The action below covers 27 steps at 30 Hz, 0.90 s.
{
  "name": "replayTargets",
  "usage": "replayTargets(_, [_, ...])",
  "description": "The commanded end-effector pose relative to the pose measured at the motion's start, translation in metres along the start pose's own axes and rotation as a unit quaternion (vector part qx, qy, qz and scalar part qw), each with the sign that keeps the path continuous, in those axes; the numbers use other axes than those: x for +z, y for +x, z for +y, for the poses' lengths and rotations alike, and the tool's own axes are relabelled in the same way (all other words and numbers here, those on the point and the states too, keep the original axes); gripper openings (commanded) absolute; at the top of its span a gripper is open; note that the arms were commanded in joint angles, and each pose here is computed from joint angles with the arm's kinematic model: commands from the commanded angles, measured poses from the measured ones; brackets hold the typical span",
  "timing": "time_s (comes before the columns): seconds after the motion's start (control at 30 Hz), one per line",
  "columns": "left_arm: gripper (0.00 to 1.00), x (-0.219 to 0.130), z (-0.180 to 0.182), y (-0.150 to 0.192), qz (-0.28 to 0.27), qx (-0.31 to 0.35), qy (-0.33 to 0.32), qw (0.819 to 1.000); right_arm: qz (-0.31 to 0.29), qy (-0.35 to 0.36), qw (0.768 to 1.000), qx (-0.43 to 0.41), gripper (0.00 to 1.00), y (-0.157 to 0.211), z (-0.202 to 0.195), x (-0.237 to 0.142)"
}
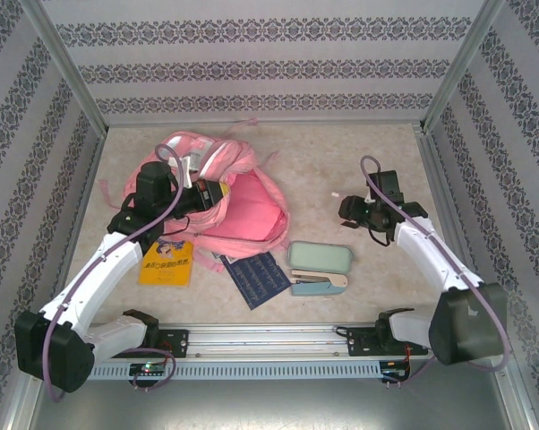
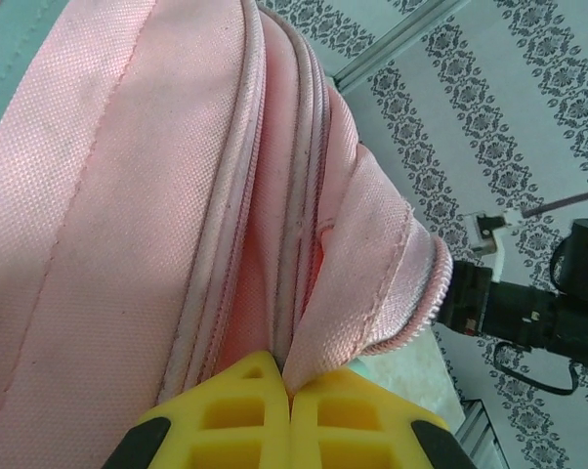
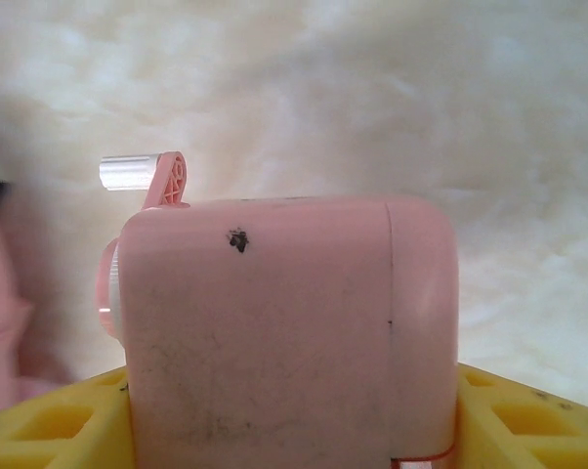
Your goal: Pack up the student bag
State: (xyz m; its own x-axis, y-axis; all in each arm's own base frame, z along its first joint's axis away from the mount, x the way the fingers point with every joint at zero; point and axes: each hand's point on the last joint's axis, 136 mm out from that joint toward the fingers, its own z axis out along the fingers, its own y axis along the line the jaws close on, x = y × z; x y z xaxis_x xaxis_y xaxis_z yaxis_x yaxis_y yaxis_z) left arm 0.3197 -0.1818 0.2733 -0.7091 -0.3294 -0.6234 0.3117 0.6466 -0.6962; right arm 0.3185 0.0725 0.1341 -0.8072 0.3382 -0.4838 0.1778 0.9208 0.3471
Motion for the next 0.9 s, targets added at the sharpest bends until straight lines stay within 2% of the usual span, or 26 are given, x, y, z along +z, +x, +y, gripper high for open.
replayTargets(0.0, [0.0, -0.016, -0.041, -0.039, -0.051, 0.046, 0.047, 0.997, -0.012, -0.11, 0.994, -0.001, 0.41, -0.008, 0.065, -0.022])
replayTargets(0.2, [0.0, -0.025, -0.052, -0.054, -0.065, 0.08, 0.041, 0.994, 0.01, -0.266, 0.964, -0.012, 0.4, 0.006, 0.172, -0.042])
replayTargets(0.37, [0.0, -0.028, -0.059, -0.062, -0.072, 0.1, 0.042, 0.992, 0.051, -0.339, 0.939, -0.005, 0.4, 0.019, 0.238, -0.038])
replayTargets(0.57, [0.0, -0.028, -0.067, -0.072, -0.084, 0.097, 0.052, 0.99, 0.106, -0.346, 0.932, 0.005, 0.43, 0.034, 0.288, -0.003])
replayTargets(0.87, [0.0, -0.028, -0.078, -0.079, -0.081, 0.099, 0.067, 0.989, 0.124, -0.319, 0.94, 0.009, 0.44, 0.036, 0.342, 0.046])
